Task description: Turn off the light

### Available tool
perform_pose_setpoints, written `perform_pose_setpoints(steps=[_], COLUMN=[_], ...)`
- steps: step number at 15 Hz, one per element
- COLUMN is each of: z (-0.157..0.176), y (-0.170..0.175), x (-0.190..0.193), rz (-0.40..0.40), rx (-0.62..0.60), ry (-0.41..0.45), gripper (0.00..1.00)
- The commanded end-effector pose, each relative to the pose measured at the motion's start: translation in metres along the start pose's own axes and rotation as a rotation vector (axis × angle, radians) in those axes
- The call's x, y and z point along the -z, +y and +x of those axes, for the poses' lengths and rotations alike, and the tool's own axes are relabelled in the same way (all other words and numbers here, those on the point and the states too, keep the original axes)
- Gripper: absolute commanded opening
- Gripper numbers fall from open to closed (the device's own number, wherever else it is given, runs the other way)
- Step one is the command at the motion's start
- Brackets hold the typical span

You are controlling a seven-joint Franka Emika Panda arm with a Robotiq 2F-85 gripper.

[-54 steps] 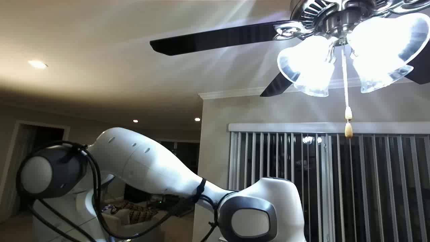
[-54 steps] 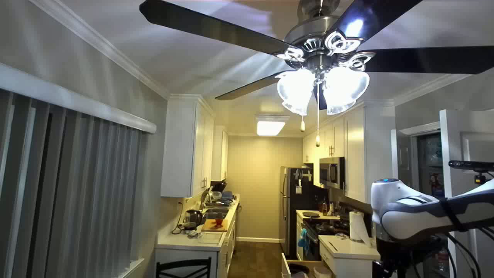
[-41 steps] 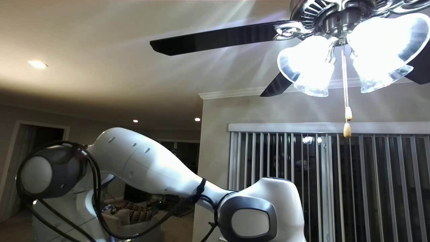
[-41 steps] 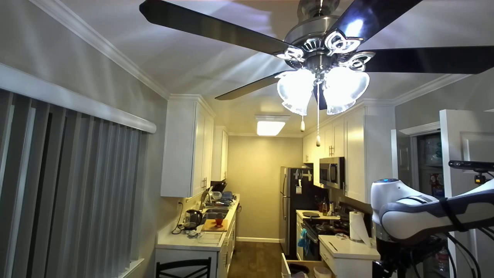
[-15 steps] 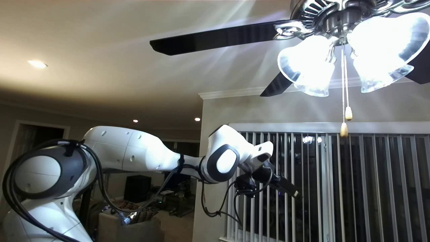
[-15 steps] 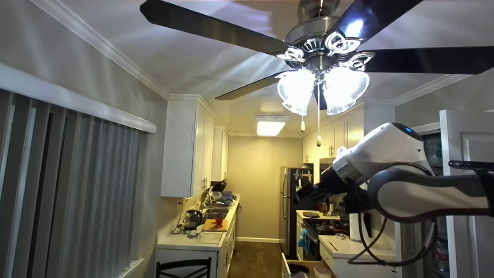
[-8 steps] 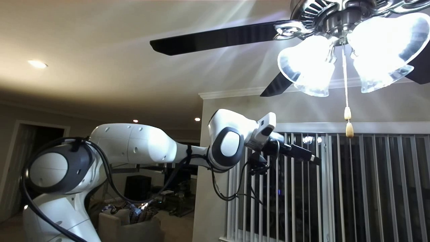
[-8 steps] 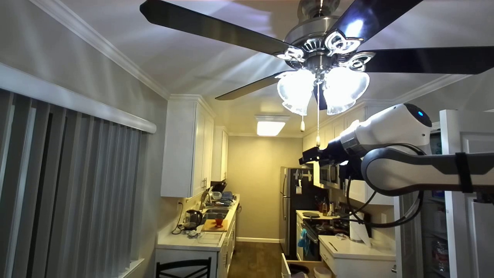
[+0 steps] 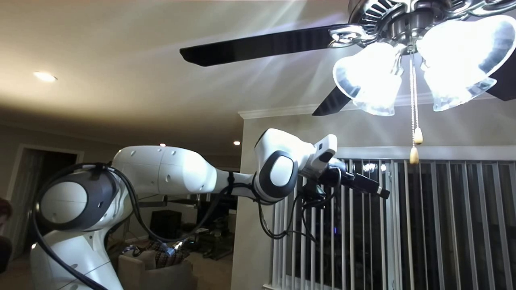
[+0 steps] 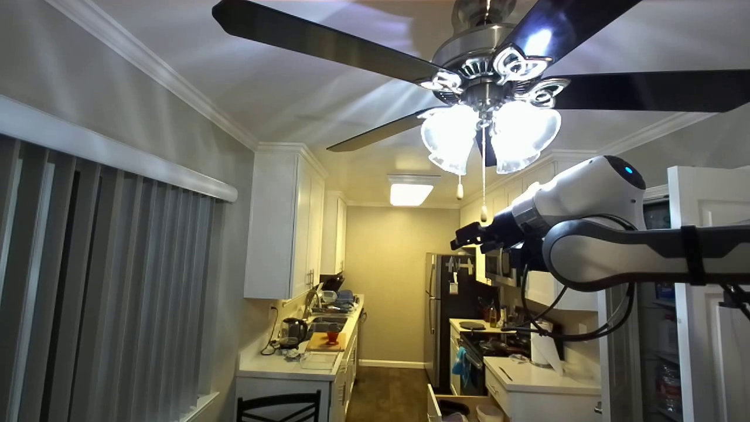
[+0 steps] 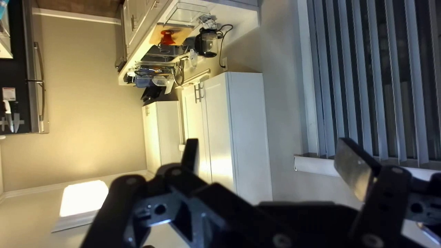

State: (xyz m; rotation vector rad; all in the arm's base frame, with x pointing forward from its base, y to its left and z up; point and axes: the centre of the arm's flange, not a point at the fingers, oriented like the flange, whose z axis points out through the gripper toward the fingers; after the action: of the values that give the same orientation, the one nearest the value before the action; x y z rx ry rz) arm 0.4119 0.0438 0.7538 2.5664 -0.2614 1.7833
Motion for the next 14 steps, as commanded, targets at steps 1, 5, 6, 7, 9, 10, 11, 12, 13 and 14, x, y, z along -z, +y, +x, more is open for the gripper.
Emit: perform_pose_setpoints(steps=[1, 5, 6, 7, 9, 10, 11, 12, 13, 14], z=[0.0, -0.013, -0.012, -0.009, 0.001, 0.006, 0.014, 0.021, 0.026, 0.032], y=[0.0, -0.003, -0.005, -0.005, -0.002, -0.001, 0.0, 0.002, 0.004, 0.009], x=[0.0, -0.006, -0.009, -0.011, -0.01, -0.009, -0.008, -0.005, -0.004, -0.002], rz=[0.0, -0.019, -0.041, -0.066, -0.123, -0.143, -0.163, -0.19, -0.218, -0.251], rx=[0.0, 0.006, 0.0, -0.008, -0.011, -0.026, -0.033, -0.045, -0.054, -0.058], ry=[0.0, -0.002, 0.034, 0.077, 0.184, 0.229, 0.276, 0.318, 0.35, 0.364], gripper=[1.0, 1.0, 1.0, 1.0, 1.0, 1.0, 1.0, 1.0, 1.0, 1.0])
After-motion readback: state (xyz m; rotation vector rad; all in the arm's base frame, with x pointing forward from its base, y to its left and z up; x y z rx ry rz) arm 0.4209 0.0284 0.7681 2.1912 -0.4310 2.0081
